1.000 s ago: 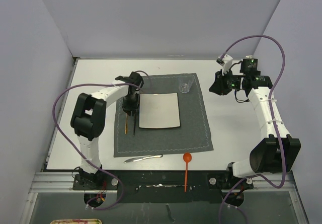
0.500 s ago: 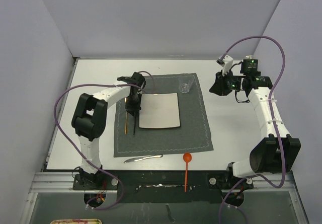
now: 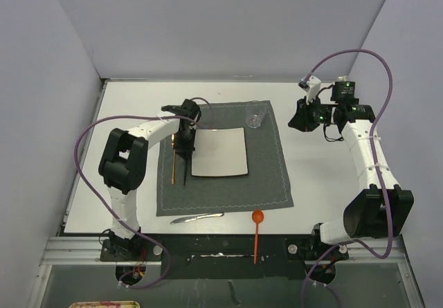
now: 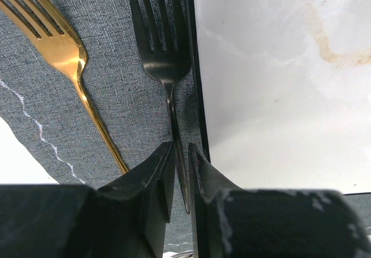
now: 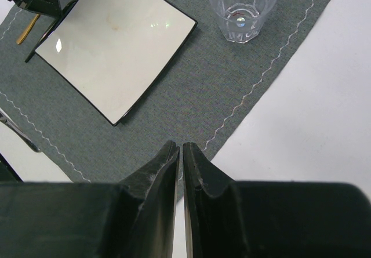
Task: Set the dinner table for one person
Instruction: Adjust the fork on the napkin.
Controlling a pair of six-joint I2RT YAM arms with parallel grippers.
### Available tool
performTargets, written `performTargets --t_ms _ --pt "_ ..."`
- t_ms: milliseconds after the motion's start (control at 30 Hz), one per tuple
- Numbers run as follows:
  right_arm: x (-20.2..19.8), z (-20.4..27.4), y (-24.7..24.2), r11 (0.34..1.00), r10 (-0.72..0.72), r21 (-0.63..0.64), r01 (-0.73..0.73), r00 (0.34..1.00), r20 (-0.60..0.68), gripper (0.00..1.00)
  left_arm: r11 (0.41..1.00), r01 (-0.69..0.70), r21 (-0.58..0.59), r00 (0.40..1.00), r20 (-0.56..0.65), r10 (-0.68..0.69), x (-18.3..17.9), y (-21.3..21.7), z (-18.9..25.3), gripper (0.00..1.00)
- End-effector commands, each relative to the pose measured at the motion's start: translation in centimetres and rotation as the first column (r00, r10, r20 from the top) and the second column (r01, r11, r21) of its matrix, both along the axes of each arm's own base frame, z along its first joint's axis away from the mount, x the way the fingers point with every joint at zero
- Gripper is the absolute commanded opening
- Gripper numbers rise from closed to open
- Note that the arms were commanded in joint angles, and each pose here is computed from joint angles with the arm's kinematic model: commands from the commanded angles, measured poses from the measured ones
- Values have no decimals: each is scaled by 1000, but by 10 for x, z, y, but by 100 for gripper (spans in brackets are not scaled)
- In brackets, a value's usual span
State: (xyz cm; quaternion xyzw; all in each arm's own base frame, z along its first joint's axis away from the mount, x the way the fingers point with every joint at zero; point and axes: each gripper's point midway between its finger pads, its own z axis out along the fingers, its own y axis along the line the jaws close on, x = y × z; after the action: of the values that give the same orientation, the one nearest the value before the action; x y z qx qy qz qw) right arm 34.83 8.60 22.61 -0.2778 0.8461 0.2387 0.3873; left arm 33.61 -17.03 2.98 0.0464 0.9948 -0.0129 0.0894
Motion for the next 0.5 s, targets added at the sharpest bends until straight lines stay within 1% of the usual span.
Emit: performTargets --t_ms 0,467 --pt "0 26 3 1000 12 20 -13 996 85 11 999 16 -37 996 87 -13 12 -7 25 14" --pt "0 25 4 999 16 28 -18 997 79 11 1000 10 -4 996 85 -10 15 -2 18 15"
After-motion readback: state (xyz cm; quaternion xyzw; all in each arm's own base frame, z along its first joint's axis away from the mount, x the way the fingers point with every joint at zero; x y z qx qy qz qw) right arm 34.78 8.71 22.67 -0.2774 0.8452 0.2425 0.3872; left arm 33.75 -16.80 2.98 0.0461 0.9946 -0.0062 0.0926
